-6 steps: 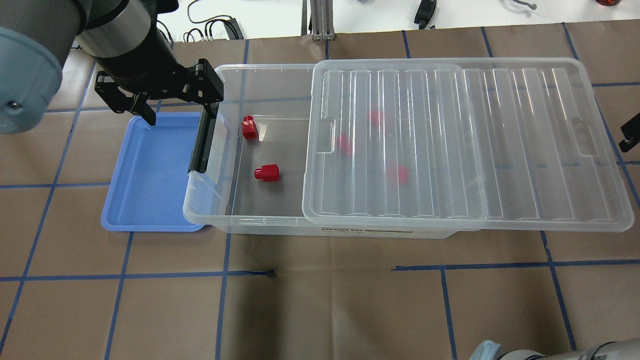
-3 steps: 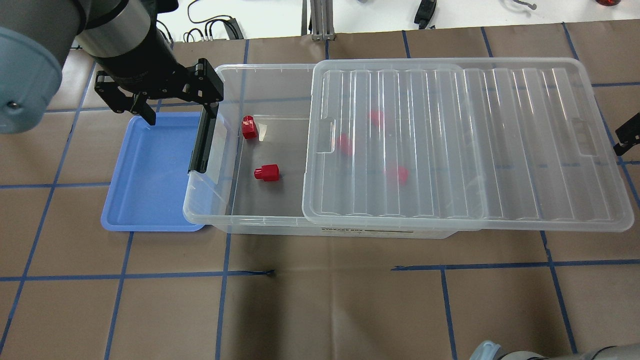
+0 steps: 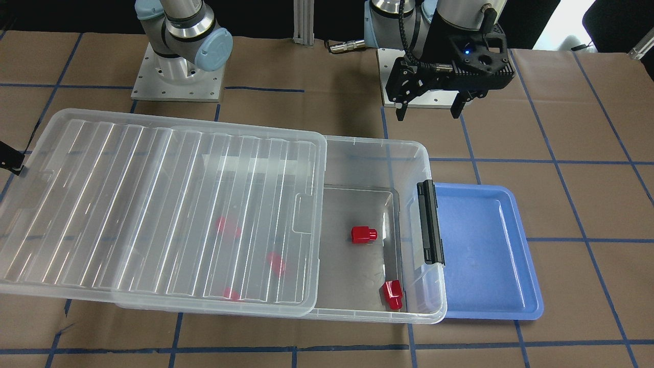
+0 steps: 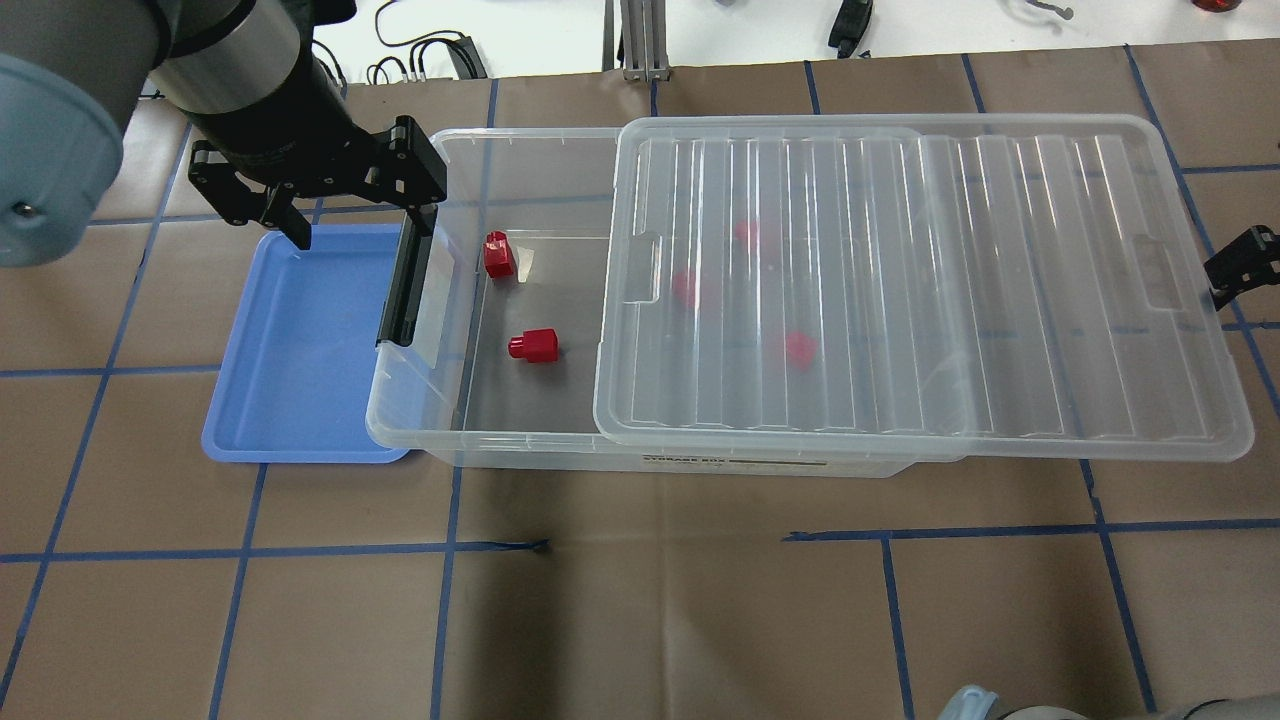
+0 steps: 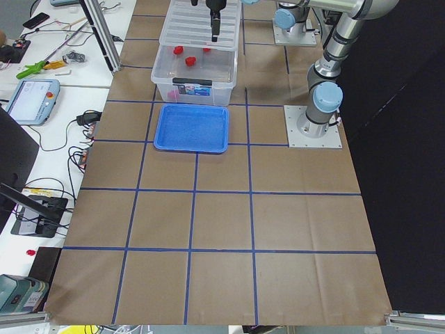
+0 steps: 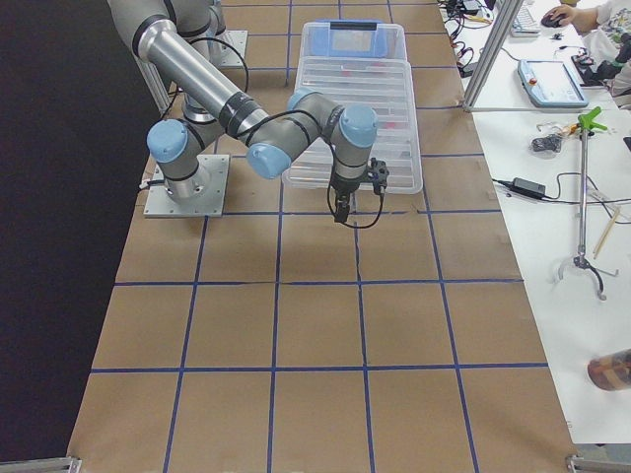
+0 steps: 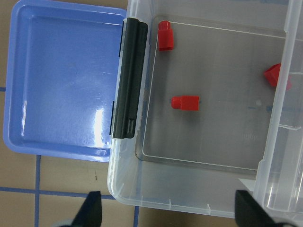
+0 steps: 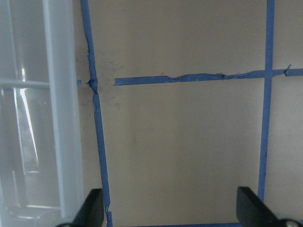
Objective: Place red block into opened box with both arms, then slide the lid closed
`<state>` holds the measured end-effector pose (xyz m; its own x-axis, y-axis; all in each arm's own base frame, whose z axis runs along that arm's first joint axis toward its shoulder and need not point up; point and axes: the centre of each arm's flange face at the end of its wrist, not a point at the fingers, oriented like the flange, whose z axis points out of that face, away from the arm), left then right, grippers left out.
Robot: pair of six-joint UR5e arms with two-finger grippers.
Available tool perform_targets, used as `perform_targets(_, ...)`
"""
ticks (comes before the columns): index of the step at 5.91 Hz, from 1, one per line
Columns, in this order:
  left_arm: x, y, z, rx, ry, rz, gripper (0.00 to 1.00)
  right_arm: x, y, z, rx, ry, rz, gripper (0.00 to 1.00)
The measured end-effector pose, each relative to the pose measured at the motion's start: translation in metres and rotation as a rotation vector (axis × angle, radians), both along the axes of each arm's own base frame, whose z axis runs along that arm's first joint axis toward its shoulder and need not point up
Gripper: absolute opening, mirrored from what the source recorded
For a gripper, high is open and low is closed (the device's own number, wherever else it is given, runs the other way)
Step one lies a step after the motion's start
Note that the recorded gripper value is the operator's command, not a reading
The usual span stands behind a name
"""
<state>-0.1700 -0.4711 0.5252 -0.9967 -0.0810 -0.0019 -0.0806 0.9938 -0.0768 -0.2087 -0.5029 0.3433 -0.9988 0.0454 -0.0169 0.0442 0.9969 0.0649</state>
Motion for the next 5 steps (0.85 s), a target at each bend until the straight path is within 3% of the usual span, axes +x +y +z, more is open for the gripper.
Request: perform_targets(5,0.0,0.0,0.0,-0.001,0.0,0.001,0.98,0.051,-0.012,0.008,-0.015,0.005,-0.029,1.0)
